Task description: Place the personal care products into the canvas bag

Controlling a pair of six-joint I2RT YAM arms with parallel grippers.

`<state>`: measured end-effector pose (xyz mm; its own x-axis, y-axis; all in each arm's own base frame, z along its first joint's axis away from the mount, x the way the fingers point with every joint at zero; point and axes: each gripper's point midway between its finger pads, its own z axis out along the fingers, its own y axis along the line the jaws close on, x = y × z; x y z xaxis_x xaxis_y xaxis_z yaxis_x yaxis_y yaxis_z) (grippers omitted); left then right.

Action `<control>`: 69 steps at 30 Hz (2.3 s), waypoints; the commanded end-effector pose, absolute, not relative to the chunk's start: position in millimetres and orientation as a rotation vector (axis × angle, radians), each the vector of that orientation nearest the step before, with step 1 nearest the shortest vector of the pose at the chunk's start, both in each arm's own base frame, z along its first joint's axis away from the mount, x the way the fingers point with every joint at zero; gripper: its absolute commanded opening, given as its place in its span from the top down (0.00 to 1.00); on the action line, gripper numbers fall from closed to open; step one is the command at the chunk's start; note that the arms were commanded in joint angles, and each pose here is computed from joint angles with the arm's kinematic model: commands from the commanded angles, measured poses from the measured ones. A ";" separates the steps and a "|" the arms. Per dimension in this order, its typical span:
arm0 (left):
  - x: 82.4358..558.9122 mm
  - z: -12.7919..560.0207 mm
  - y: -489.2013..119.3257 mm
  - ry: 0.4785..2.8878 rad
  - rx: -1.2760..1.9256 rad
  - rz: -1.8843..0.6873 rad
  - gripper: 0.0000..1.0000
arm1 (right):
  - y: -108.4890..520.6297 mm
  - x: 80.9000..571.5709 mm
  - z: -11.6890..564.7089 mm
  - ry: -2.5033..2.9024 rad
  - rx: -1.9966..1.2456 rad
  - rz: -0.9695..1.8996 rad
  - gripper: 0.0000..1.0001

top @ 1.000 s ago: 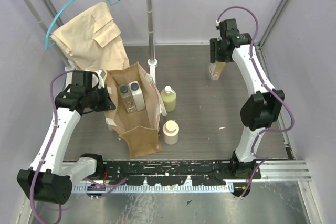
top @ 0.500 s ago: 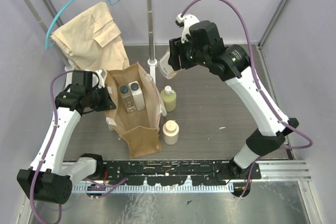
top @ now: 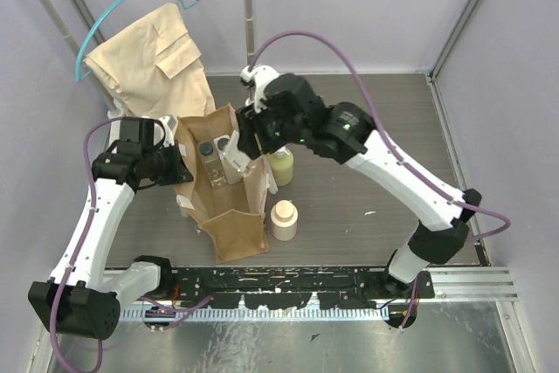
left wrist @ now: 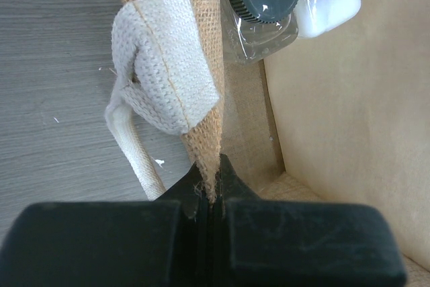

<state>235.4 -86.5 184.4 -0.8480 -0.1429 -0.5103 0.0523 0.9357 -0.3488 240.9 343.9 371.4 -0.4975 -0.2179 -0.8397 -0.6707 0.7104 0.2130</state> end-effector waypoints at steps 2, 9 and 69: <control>233.0 175.8 -86.0 2.577 -0.058 -0.468 1.00 | 390.3 244.1 405.1 1.908 -0.595 0.828 0.99; 233.1 177.0 -86.2 2.572 -0.053 -0.470 1.00 | 401.3 257.8 354.6 2.043 -0.534 0.736 0.99; 232.6 177.6 -88.2 2.572 -0.048 -0.486 1.00 | 412.3 278.2 266.9 2.185 -0.513 0.404 0.10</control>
